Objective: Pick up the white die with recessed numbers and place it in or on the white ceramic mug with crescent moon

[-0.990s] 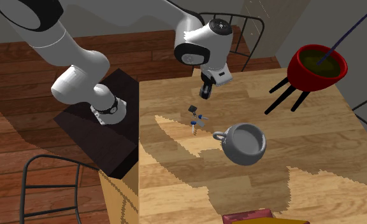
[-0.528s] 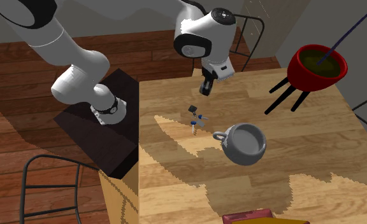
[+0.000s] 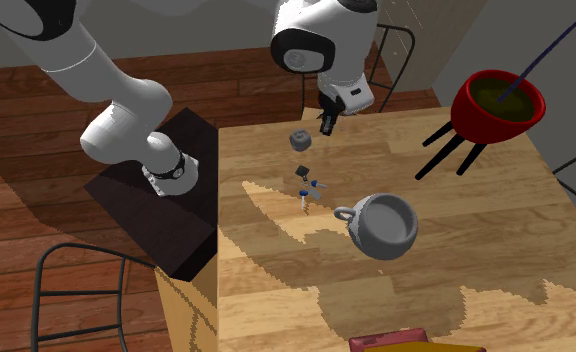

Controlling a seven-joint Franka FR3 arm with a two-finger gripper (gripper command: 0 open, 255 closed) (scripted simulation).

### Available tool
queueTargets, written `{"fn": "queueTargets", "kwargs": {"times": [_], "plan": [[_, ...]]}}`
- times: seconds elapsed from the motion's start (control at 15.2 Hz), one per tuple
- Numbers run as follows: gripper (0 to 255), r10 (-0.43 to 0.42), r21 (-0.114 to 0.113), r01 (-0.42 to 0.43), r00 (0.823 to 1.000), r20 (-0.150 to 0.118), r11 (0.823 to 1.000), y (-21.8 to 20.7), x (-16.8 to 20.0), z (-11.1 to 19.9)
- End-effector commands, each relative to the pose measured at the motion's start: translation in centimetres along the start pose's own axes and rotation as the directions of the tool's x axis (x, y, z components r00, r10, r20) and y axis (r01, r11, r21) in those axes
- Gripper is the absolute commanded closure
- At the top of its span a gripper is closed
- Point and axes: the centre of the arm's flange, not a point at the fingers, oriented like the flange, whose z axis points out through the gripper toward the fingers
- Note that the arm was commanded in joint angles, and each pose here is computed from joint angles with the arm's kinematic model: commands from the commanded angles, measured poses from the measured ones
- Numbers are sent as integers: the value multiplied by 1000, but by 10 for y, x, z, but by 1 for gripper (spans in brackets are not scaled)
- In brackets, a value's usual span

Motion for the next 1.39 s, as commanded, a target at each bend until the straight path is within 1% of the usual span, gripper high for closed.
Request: {"fn": "queueTargets", "kwargs": {"times": [0.0, 0.07, 0.13, 0.46, 0.53, 0.99, 1.32], "plan": [[255, 0, 0, 0, 1000, 0, 1000, 0, 0, -10], [255, 0, 0, 0, 1000, 0, 1000, 0, 0, -5], [0, 0, 0, 0, 1000, 0, 1000, 0, 0, -5], [0, -8, -22, 8, 1000, 1, 1000, 2, -58, 24], [0, -9, -25, 9, 1000, 1, 1000, 2, -65, 28], [0, -9, -25, 9, 1000, 1, 1000, 3, -65, 65], [0, -9, -25, 9, 1000, 1, 1000, 3, -65, 68]]}}
